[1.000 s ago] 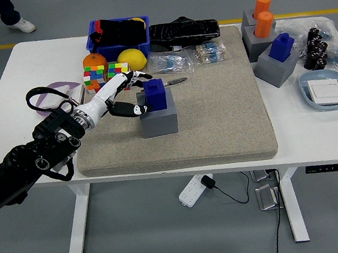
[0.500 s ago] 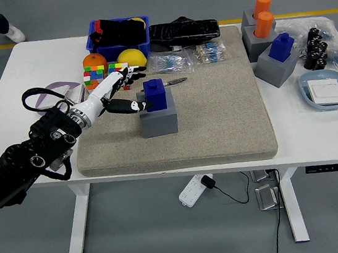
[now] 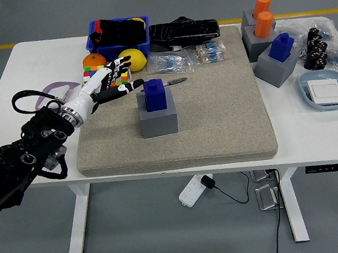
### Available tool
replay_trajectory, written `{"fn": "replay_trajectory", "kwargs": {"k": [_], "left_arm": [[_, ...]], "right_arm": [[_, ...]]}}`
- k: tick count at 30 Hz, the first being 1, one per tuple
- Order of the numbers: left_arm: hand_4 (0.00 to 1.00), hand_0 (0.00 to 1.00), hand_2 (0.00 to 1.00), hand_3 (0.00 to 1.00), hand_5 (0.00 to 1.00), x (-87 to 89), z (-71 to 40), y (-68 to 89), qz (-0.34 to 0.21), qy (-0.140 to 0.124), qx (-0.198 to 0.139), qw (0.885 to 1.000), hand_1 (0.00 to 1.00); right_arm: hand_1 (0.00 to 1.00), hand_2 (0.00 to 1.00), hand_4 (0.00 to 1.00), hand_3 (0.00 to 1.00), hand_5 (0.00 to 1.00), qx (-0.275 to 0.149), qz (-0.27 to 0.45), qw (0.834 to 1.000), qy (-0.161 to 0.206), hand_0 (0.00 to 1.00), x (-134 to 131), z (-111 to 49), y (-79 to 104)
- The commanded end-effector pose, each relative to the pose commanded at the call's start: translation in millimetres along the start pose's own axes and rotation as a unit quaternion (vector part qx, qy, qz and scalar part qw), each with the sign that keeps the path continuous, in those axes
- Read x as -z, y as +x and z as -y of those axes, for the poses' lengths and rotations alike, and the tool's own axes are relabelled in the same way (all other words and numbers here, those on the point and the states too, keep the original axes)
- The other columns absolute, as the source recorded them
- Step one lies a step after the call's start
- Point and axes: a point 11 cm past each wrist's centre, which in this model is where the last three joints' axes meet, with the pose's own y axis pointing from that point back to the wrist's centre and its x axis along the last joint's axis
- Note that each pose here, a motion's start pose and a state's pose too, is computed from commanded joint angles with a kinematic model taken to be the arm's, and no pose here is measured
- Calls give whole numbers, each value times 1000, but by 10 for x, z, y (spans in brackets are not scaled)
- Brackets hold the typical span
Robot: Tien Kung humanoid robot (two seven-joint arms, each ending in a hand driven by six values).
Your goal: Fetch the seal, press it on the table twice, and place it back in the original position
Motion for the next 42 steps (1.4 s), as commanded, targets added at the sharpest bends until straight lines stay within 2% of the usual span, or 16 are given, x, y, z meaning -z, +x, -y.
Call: {"fn": "replay_trajectory", "kwargs": {"k": [8,19,29,42], "left_arm": [[998,998,998,998,691,126,-103,187,-22,8,-41,999,998],[998,998,998,998,716,268,-206,334,-31,26,-65,997,998],[998,998,998,998,712,345,-291,479,-34,36,-82,995,998],[993,998,998,998,723,613,-546,663,-31,65,-104,992,998]], "right_arm": [[659,666,825,671,576,0,-7,1000,-7,777,-39,-4,13],[663,671,825,671,577,6,-11,1000,-10,777,-29,5,-43],[664,671,826,672,577,3,-22,1000,-14,777,-48,2,-18],[669,673,825,671,581,9,-32,999,-23,777,-112,0,-51]]}}
